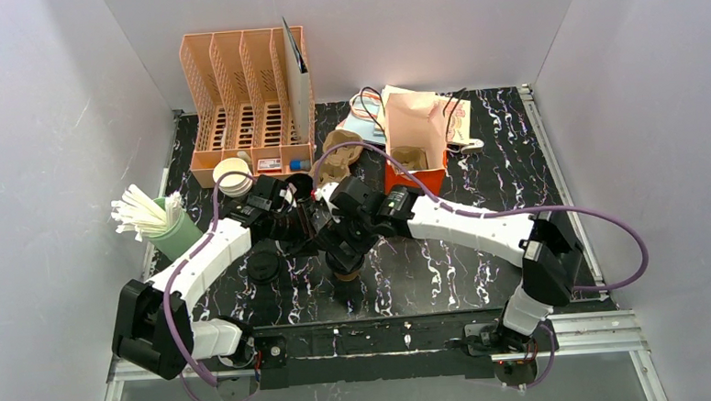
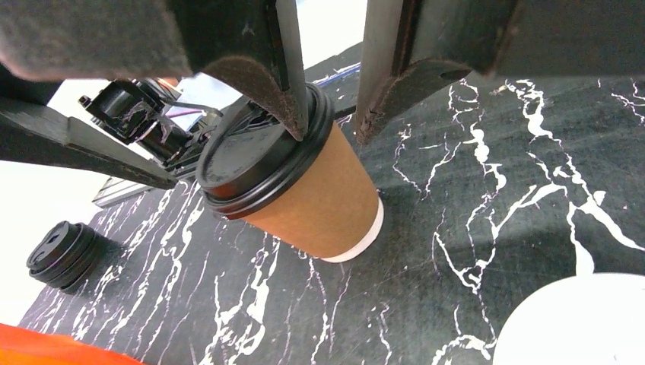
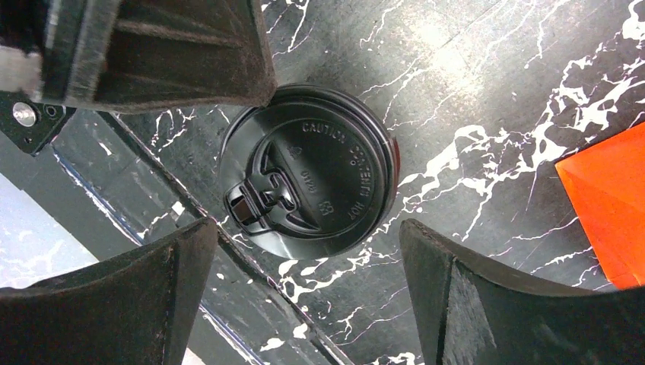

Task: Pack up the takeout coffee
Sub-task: Close the cup lid on the coffee cup, then pick up the coffee cup from the center of the board.

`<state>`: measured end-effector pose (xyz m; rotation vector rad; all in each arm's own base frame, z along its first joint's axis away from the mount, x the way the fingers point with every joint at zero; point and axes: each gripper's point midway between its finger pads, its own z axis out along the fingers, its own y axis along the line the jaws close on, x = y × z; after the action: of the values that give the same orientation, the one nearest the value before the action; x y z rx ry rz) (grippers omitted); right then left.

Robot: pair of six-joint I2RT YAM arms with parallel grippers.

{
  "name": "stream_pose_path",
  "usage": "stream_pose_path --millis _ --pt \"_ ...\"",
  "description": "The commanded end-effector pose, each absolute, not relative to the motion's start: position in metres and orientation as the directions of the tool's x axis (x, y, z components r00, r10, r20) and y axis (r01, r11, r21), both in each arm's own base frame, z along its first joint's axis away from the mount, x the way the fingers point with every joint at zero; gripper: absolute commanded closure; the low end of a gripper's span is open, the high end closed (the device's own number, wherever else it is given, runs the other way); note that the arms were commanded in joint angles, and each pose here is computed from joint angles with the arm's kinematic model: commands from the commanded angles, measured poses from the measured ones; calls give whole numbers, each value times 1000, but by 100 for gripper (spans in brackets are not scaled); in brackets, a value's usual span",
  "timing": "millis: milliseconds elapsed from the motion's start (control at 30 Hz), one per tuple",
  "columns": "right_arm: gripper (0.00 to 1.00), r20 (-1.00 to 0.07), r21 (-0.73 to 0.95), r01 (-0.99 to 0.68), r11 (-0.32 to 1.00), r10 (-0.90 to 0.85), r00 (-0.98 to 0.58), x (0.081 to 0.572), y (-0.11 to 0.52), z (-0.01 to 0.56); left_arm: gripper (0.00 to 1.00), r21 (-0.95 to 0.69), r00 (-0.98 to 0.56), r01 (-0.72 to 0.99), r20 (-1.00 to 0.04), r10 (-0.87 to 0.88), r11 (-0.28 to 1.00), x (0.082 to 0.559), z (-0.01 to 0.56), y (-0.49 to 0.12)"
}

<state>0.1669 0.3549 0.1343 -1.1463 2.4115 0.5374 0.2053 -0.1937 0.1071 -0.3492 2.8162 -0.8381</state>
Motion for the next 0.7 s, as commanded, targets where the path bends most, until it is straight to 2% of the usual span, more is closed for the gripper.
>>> stream_pose_path --millis 0,200,433,667 --pt "2 -574 144 -812 566 -620 -535 172 373 152 72 -590 -955 -199 -63 -291 783 197 108 -195" --pt "2 -564 120 -819 561 -641 -521 169 380 146 73 -587 -958 -211 -36 -286 781 194 102 -193" --pt "2 -526 23 -786 618 -661 -535 181 372 134 73 -581 -962 -207 -25 -271 787 191 99 -190" --pt "4 -501 16 -785 619 -675 -542 178 372 127 73 -580 -967 -207 -4 -256 788 187 95 -189"
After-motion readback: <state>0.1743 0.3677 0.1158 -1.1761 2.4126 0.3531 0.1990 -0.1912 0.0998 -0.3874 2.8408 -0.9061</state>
